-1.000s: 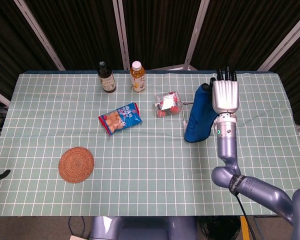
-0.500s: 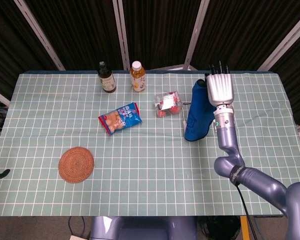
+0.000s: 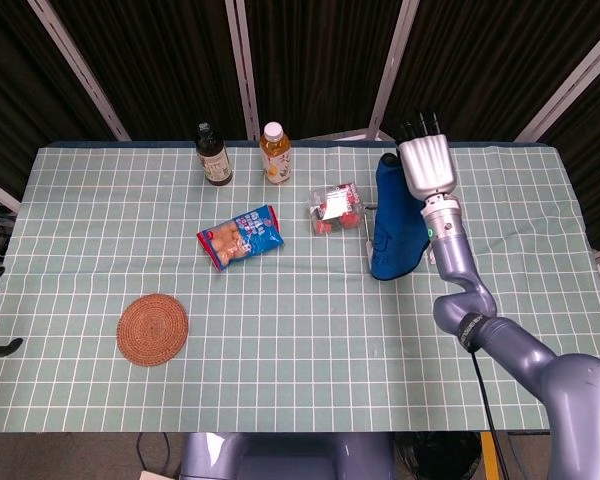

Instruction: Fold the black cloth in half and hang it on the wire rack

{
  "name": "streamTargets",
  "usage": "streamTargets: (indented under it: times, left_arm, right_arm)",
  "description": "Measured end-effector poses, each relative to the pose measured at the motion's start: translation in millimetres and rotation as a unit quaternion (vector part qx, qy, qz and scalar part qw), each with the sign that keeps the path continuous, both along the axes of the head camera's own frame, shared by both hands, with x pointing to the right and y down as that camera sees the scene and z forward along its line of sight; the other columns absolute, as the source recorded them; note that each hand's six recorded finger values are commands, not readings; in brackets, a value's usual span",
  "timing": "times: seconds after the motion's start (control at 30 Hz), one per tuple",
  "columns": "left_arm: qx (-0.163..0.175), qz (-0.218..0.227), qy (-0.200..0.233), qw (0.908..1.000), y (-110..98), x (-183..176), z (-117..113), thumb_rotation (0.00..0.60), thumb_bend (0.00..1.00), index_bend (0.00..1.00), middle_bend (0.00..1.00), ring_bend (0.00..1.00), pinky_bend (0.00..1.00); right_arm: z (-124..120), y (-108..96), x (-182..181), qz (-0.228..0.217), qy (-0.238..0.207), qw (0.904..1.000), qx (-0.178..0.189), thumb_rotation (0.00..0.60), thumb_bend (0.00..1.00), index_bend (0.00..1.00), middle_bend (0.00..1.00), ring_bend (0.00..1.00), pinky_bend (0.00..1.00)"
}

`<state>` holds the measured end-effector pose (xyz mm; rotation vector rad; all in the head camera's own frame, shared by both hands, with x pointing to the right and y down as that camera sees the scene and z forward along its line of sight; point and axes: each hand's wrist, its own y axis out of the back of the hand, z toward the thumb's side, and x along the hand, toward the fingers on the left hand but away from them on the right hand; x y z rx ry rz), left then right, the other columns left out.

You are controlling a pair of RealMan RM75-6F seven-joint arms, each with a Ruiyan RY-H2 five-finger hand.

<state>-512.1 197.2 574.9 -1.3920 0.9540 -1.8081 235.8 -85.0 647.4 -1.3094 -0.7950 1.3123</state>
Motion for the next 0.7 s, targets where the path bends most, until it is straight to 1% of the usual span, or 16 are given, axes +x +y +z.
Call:
streamTargets:
  times: [0.07, 0.27, 0.4, 0.43, 0.47, 0.53, 0.57, 0.6, 0.67, 0.7]
  left_arm:
    - [-0.001, 0.000, 0.000, 1.0000, 0, 0, 1, 0.600, 0.00, 0.00, 0.00, 0.00, 0.00]
    - [-0.006, 0.003, -0.002, 1.0000, 1, 2, 5, 0.600, 0.00, 0.00, 0.00, 0.00, 0.00]
    - [-0.011, 0.003, -0.005, 0.9999, 2, 3, 9, 0.600, 0.00, 0.00, 0.00, 0.00, 0.00]
    - [-0.011, 0.003, -0.005, 0.9999, 2, 3, 9, 0.600, 0.00, 0.00, 0.00, 0.00, 0.00]
    - [-0.012, 0.003, -0.006, 0.9999, 2, 3, 10, 0.600, 0.00, 0.00, 0.00, 0.00, 0.00]
    - [-0.013, 0.002, -0.007, 0.9999, 2, 2, 11, 0.600, 0.00, 0.00, 0.00, 0.00, 0.00]
    - [-0.014, 0.002, -0.007, 0.9999, 2, 2, 12, 0.600, 0.00, 0.00, 0.00, 0.00, 0.00]
    - [-0.015, 0.001, -0.008, 0.9999, 2, 2, 13, 0.600, 0.00, 0.00, 0.00, 0.00, 0.00]
    - [-0.016, 0.000, -0.010, 0.9998, 2, 1, 14, 0.600, 0.00, 0.00, 0.00, 0.00, 0.00]
    - [-0.017, 0.000, -0.010, 0.9998, 2, 1, 14, 0.600, 0.00, 0.00, 0.00, 0.00, 0.00]
  right_arm:
    - [2, -2, -1, -0.005, -0.001, 1.0000, -0.004, 0.600, 0.39, 0.74, 0.19, 0.00, 0.00]
    - [12, -8, -3, -0.026, -0.017, 0.9989, -0.034, 0.600, 0.36, 0.74, 0.19, 0.00, 0.00]
    - [20, -16, 3, -0.031, -0.005, 0.9985, -0.045, 0.600, 0.33, 0.74, 0.18, 0.00, 0.00]
    - [22, -17, 4, -0.031, 0.000, 0.9984, -0.047, 0.600, 0.33, 0.74, 0.17, 0.00, 0.00]
    - [25, -17, 5, -0.031, 0.005, 0.9983, -0.049, 0.600, 0.30, 0.73, 0.15, 0.00, 0.00]
    - [30, -18, 6, -0.030, 0.016, 0.9979, -0.055, 0.600, 0.15, 0.59, 0.07, 0.00, 0.00]
    - [33, -18, 6, -0.029, 0.020, 0.9976, -0.060, 0.600, 0.06, 0.43, 0.03, 0.00, 0.00]
    - [37, -18, 7, -0.026, 0.024, 0.9969, -0.070, 0.600, 0.00, 0.27, 0.00, 0.00, 0.00]
    - [44, -16, 7, -0.022, 0.032, 0.9952, -0.090, 0.600, 0.00, 0.08, 0.00, 0.00, 0.00]
    - [49, -16, 9, -0.018, 0.039, 0.9939, -0.102, 0.600, 0.00, 0.03, 0.00, 0.00, 0.00]
